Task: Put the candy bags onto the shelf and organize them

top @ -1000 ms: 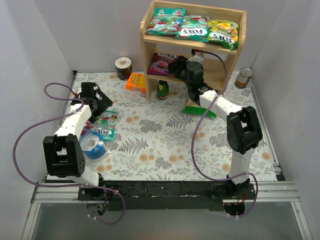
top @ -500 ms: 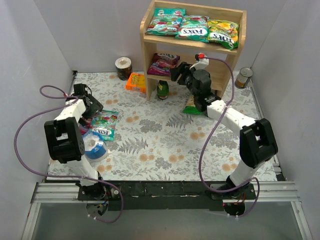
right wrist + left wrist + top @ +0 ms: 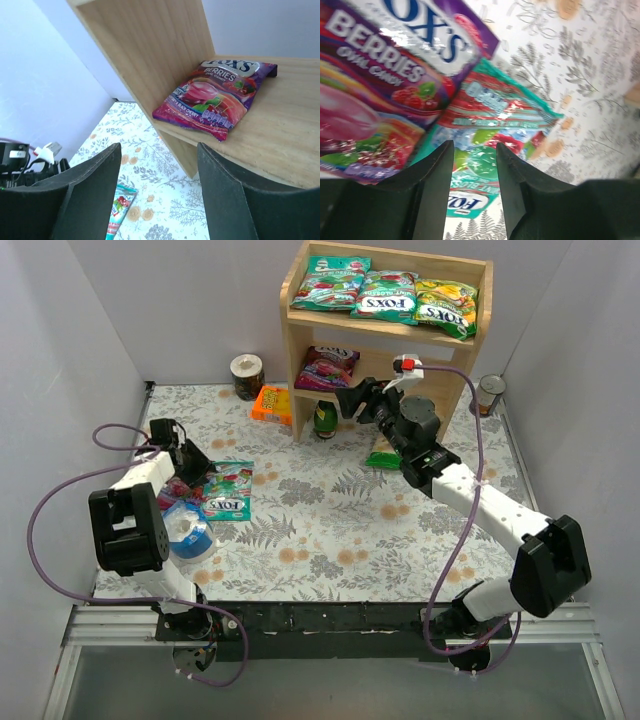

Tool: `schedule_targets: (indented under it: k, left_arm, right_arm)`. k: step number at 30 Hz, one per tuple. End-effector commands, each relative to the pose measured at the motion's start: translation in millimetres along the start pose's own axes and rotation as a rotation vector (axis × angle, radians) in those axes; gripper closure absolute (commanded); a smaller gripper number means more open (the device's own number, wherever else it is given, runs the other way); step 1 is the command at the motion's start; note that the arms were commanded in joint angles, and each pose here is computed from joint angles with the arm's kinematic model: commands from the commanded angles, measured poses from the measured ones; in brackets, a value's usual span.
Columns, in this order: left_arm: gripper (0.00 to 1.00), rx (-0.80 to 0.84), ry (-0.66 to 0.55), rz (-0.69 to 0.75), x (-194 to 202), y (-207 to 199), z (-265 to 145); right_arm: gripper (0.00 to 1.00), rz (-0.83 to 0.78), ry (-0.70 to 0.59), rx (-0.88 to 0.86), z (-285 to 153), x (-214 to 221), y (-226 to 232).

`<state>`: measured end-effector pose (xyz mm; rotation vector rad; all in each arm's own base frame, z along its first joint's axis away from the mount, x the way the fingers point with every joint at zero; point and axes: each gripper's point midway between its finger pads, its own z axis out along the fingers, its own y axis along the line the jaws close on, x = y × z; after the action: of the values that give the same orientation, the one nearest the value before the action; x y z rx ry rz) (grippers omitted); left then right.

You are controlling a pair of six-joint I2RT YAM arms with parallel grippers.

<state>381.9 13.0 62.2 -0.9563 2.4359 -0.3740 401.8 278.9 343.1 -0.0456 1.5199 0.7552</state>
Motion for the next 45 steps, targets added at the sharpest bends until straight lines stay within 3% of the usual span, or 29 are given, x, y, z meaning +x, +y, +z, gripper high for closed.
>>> schedule_targets:
  k: [1,4,7,8,9,11,12,16,19,22,26,29,37,45]
  left_arm:
    - [0.62,0.2,0.019,0.072,7.9,-48.2,-17.3]
    - [0.6,0.197,0.036,0.117,23.3,-65.0,-9.0]
    - [0.53,0.077,-0.028,0.077,14.4,-54.0,-7.8]
    - [0.51,0.013,-0.099,0.077,-0.3,-45.8,-13.9]
    - [0.39,-0.03,-0.136,0.076,-8.0,-39.7,-17.9]
    - [0.37,-0.155,-0.214,0.083,-22.6,-18.6,-27.1]
    - [0.3,-0.183,-0.238,0.087,-27.5,-15.2,-31.2]
    - [0.24,-0.3,-0.198,0.102,-18.1,11.1,-20.4]
    - [0.26,-0.319,-0.108,0.099,1.3,20.3,2.5]
    - [0.31,-0.233,-0.025,0.099,17.9,9.2,17.6]
    - [0.36,-0.103,-0.002,0.137,25.0,-17.7,19.4]
    - [0.37,-0.027,0.048,0.214,56.0,-51.4,22.5]
    - [0.37,0.035,0.219,0.288,150.2,-90.3,37.2]
    - [0.31,0.097,0.17,0.352,144.7,-111.0,21.2]
  right_arm:
    - [0.3,-0.03,-0.046,-0.026,-20.2,-29.2,11.9]
    - [0.3,-0.038,-0.037,-0.017,-30.1,-35.0,12.1]
    - [0.3,-0.041,-0.019,-0.02,-40.3,-37.6,13.9]
    - [0.3,-0.037,-0.012,-0.021,-43.0,-37.0,14.1]
    - [0.3,-0.036,-0.007,-0.019,-45.8,-37.3,13.9]
    - [0.3,-0.037,0.016,-0.022,-52.7,-33.3,13.7]
    - [0.31,-0.047,0.029,-0.03,-54.1,-30.6,14.3]
    - [0.3,-0.143,0.174,-0.086,-59.4,5.2,19.9]
    - [0.28,-0.178,0.301,-0.093,-63.2,45.7,18.7]
    - [0.27,-0.165,0.386,-0.131,-73.2,83.3,27.1]
    - [0.26,-0.159,0.484,-0.138,-81.4,119.9,27.6]
    - [0.26,-0.151,0.535,-0.106,-83.2,137.0,20.7]
    - [0.26,-0.084,0.685,-0.037,-79.0,183.0,8.5]
    - [0.25,0.081,0.991,-0.047,-77.9,253.2,-10.4]
